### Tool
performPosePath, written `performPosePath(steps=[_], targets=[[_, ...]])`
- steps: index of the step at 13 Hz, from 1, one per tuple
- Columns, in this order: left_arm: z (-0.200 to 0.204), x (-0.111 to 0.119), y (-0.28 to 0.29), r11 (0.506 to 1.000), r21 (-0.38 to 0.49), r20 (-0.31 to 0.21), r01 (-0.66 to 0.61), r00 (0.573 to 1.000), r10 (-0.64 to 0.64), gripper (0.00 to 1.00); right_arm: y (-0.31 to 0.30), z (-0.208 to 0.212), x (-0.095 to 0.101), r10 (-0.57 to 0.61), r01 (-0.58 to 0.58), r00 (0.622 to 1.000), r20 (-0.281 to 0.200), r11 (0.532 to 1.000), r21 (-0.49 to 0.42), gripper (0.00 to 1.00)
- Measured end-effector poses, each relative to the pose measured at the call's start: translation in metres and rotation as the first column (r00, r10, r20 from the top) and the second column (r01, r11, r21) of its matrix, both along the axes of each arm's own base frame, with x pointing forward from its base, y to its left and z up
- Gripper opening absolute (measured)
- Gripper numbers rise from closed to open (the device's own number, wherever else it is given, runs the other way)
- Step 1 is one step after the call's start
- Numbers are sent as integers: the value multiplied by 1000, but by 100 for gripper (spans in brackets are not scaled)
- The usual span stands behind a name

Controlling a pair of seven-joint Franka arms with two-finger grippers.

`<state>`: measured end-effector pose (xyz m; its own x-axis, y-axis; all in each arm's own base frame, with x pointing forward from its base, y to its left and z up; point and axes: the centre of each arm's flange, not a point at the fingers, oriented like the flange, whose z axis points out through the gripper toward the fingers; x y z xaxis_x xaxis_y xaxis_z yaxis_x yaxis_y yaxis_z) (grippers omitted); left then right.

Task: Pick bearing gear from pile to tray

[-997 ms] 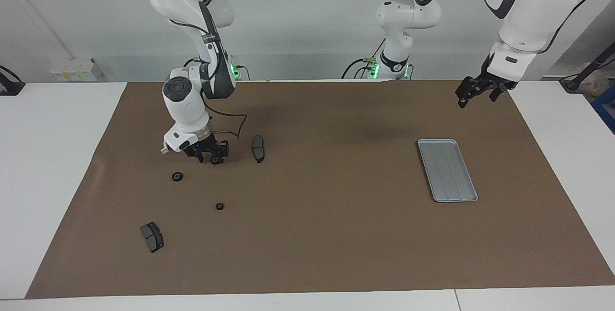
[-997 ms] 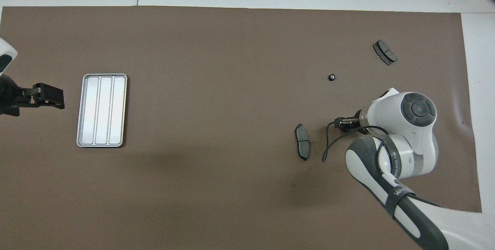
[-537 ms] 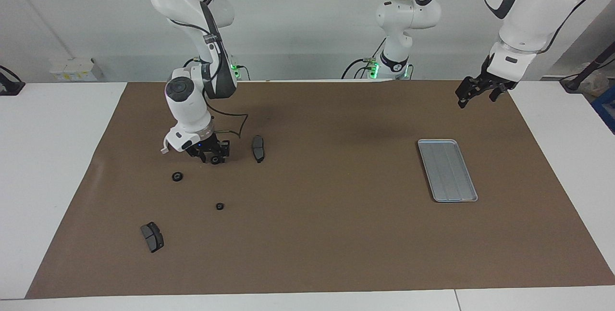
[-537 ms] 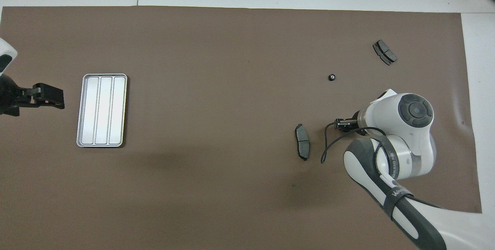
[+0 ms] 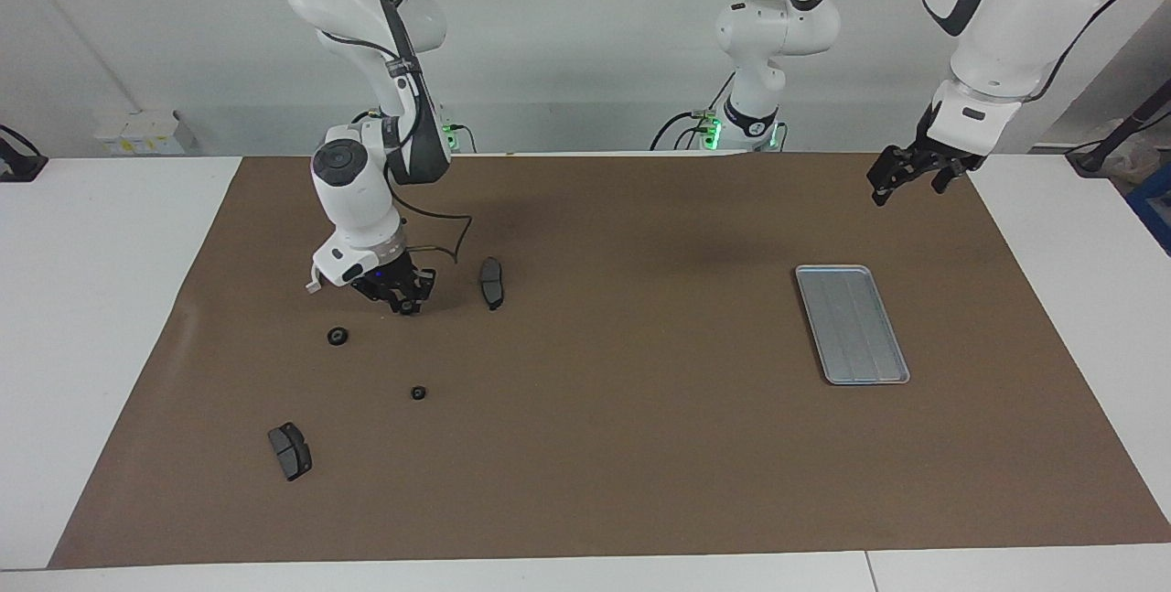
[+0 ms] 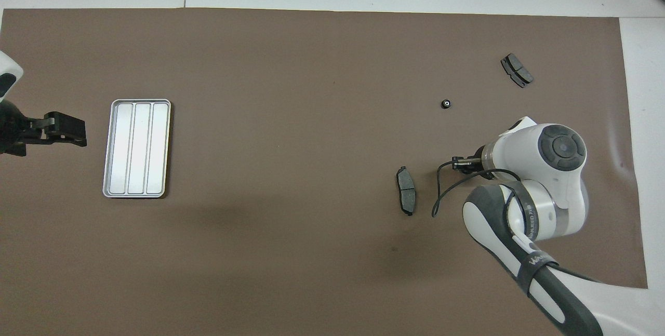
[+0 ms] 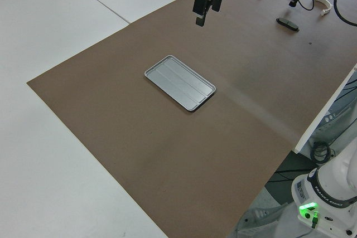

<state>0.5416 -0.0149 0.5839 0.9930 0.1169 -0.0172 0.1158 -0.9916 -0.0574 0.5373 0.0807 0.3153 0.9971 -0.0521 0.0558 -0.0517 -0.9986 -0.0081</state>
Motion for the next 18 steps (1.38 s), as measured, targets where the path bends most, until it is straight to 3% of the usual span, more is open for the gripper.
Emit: performPosePath(steps=[4, 11, 18], targets=[[0, 0, 0, 1000, 0, 0, 0, 1000, 0, 100, 68, 31, 2, -101, 100, 994, 33, 995, 25, 34], [0, 0, 0, 1000, 0, 0, 0, 1000, 0, 100, 212, 37, -11, -255, 251, 966, 41, 963, 94, 34], [4, -2, -13, 1000, 1, 6, 23, 1000, -23, 100, 317, 4, -16, -339, 336, 941, 15, 935, 117, 34]])
